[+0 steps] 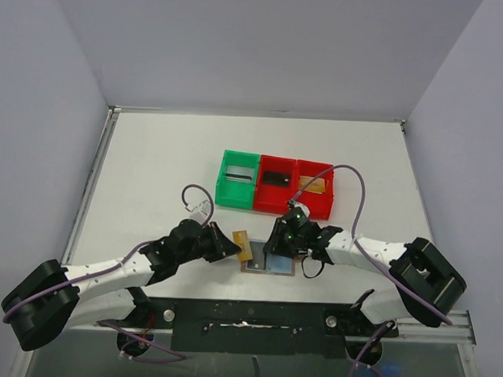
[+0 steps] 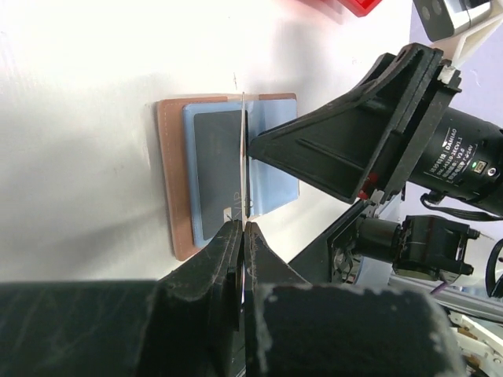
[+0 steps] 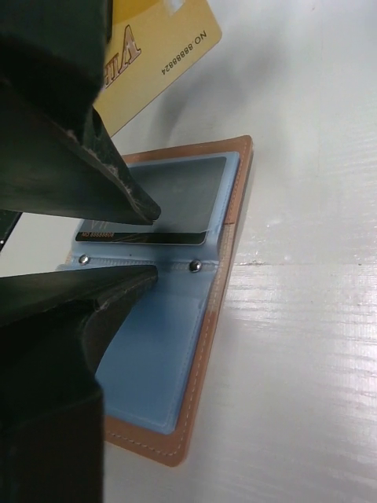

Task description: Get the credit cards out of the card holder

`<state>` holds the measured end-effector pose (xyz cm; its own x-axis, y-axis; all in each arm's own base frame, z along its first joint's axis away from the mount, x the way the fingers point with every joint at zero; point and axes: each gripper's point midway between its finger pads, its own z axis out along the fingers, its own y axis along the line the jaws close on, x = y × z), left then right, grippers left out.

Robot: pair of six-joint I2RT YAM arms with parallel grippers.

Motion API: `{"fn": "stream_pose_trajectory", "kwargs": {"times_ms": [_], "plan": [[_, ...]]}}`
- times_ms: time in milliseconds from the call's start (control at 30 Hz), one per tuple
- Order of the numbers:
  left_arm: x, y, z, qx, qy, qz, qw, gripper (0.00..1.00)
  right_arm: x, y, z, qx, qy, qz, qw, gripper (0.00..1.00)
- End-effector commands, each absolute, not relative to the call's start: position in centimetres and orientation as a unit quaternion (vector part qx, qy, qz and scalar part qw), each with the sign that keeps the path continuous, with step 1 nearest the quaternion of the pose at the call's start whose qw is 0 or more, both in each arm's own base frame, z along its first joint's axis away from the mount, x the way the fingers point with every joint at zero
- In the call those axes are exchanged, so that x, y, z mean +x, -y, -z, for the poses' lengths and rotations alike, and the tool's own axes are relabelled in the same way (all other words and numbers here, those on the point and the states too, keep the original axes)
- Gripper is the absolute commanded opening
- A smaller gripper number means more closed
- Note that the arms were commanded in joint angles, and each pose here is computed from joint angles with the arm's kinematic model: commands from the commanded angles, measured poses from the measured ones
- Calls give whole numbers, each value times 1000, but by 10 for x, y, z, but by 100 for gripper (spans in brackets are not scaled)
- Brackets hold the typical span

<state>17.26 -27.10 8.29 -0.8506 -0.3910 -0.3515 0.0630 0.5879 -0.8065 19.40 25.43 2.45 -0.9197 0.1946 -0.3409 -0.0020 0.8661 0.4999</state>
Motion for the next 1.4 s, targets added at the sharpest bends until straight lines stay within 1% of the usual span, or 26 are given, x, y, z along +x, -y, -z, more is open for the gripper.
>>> {"fn": "stream_pose_trajectory", "kwargs": {"times_ms": [0,100,267,333,367,400,433,500,600,633,667,700,800,867,900,967,1100,1233,1367], "plan": [[179,277,-102,-85,-837,465,275,0,204,-259,-47,53,-927,-291,232,33],[181,281,-109,-73,-834,470,279,0,210,-269,-76,25,-902,-334,271,43],[184,282,-121,-69,-822,488,285,0,227,-247,-110,33,-883,-328,334,53],[185,282,-127,-67,-815,499,287,0,232,-236,-120,50,-869,-340,355,62],[186,281,-130,-65,-812,503,288,0,235,-233,-127,55,-856,-357,370,71],[186,281,-132,-63,-809,506,291,0,235,-233,-133,49,-844,-374,382,77],[187,281,-136,-60,-806,510,294,0,236,-230,-138,48,-833,-385,394,80],[190,281,-143,-57,-799,517,300,0,237,-223,-145,51,-819,-392,416,83],[193,281,-155,-54,-789,526,314,0,237,-216,-160,41,-795,-402,451,84],[194,281,-160,-54,-784,530,319,0,237,-212,-165,40,-791,-402,459,87],[194,282,-164,-51,-779,534,323,0,236,-209,-167,38,-791,-404,457,94],[195,282,-169,-49,-775,538,327,0,235,-208,-170,27,-791,-411,452,96],[194,285,-182,-37,-761,554,335,0,236,-197,-162,14,-813,-409,415,96],[194,287,-191,-29,-750,567,341,0,238,-192,-163,11,-811,-430,397,94],[194,288,-195,-25,-745,571,343,0,240,-190,-165,15,-805,-445,393,94],[193,291,-199,-15,-741,577,343,0,242,-188,-174,14,-785,-479,392,96],[188,298,-209,8,-727,597,340,0,239,-193,-197,-7,-755,-513,409,93],[179,308,-220,34,-703,633,323,0,236,-199,-205,-17,-747,-528,404,85],[173,317,-222,54,-696,649,303,0,228,-213,-212,-41,-735,-555,387,77]]}}
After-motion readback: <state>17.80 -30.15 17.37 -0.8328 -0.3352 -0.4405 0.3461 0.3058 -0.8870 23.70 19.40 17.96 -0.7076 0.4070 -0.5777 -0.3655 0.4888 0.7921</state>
